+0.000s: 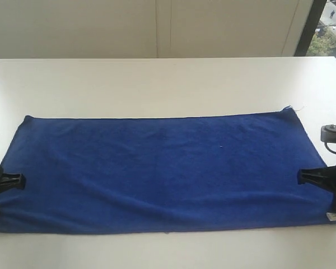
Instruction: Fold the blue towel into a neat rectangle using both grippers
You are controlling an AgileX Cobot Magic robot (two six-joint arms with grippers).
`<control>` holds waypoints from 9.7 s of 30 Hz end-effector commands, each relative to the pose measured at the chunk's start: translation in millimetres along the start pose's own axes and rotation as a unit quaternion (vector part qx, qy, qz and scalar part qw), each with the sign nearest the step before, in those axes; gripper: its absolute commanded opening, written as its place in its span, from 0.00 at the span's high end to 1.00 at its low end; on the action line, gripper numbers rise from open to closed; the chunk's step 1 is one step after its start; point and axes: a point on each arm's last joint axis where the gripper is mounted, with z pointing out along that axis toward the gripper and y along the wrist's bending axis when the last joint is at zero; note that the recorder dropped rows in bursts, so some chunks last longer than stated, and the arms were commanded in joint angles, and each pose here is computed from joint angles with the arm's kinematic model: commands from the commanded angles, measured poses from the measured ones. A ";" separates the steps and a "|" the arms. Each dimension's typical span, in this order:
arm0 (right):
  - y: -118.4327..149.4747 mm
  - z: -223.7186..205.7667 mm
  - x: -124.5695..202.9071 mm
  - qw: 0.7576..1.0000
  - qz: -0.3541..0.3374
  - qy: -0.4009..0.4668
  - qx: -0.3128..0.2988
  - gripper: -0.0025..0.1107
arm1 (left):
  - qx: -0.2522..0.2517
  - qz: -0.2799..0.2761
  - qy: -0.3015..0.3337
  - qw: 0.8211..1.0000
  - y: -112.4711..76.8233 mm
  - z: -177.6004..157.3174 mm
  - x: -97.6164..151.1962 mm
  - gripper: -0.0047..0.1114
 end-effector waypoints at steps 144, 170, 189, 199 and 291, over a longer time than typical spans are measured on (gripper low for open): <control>-66.2 -72.6 -136.7 0.987 -0.071 -0.117 -0.088 0.98 | 0.044 0.130 -0.293 0.946 -2.1 -232.1 71.4 0.96; 207.0 -206.4 -57.8 0.891 -0.348 -0.202 -0.210 0.98 | 0.044 0.130 -0.293 0.946 -2.1 -232.1 71.4 0.96; 369.6 -164.3 -17.2 0.826 -0.455 -0.190 -0.274 0.98 | 0.044 0.130 -0.293 0.946 -2.1 -232.1 71.4 0.96; 430.1 -51.9 4.6 0.832 -0.443 -0.158 -0.294 0.98 | 0.044 0.130 -0.293 0.946 -2.1 -232.1 71.4 0.96; 199.4 -0.7 -97.0 0.938 -0.336 -0.025 -0.083 0.98 | 0.091 0.255 -0.037 0.962 -121.5 37.0 -40.5 0.96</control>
